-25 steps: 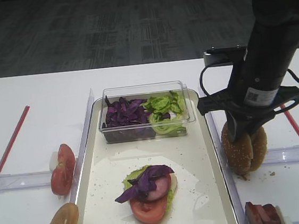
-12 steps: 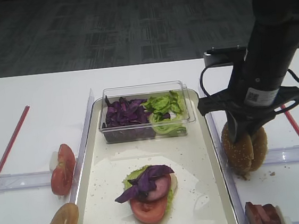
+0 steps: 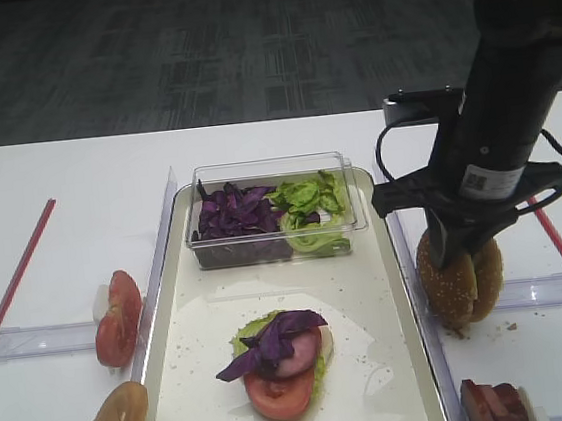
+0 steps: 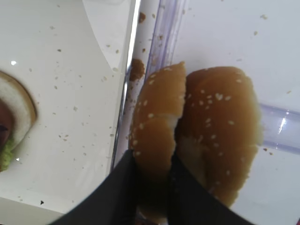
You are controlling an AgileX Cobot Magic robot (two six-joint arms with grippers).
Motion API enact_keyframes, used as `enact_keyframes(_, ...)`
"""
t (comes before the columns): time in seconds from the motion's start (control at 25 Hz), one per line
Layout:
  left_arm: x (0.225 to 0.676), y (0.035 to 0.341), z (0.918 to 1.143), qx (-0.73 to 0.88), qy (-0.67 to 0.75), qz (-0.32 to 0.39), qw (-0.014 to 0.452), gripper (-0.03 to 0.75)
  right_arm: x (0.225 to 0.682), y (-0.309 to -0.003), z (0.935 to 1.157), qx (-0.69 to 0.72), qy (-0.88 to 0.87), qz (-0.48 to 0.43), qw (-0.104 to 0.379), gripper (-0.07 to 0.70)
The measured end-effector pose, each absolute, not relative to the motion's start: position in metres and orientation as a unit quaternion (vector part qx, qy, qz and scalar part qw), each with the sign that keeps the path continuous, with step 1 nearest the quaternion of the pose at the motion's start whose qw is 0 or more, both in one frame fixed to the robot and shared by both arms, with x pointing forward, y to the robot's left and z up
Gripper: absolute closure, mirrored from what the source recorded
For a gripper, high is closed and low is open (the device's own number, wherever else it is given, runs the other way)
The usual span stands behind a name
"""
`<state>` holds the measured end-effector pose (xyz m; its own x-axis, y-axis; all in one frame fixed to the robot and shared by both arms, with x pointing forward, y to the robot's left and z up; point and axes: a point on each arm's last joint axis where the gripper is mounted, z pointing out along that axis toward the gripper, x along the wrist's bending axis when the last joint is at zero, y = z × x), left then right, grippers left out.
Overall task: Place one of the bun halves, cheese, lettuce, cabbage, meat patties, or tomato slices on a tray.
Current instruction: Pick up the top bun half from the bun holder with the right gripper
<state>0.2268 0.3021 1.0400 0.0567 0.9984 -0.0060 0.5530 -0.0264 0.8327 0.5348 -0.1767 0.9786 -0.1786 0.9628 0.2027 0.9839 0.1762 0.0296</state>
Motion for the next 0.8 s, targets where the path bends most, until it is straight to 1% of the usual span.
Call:
enact_keyframes(0.16, 0.227, 0.302, 1.040, 0.640, 0.606, 0.320, 0.347, 0.223, 0.537, -0.176, 0.984, -0.635, -0.766, -0.076, 0.071, 0.455)
enact_keyframes(0.4, 0.227, 0.302, 1.040, 0.640, 0.606, 0.323, 0.345, 0.223, 0.540, -0.174, 1.000, -0.628, -0.771, -0.066, 0.081, 0.455)
enact_keyframes(0.6, 0.227, 0.302, 1.040, 0.640, 0.606, 0.320, 0.347, 0.223, 0.541, -0.173, 1.007, -0.625, -0.774, -0.061, 0.086, 0.456)
enact_keyframes(0.8, 0.227, 0.302, 1.040, 0.640, 0.606, 0.320, 0.347, 0.223, 0.546, -0.171, 1.022, -0.621, -0.777, -0.073, 0.080, 0.456)
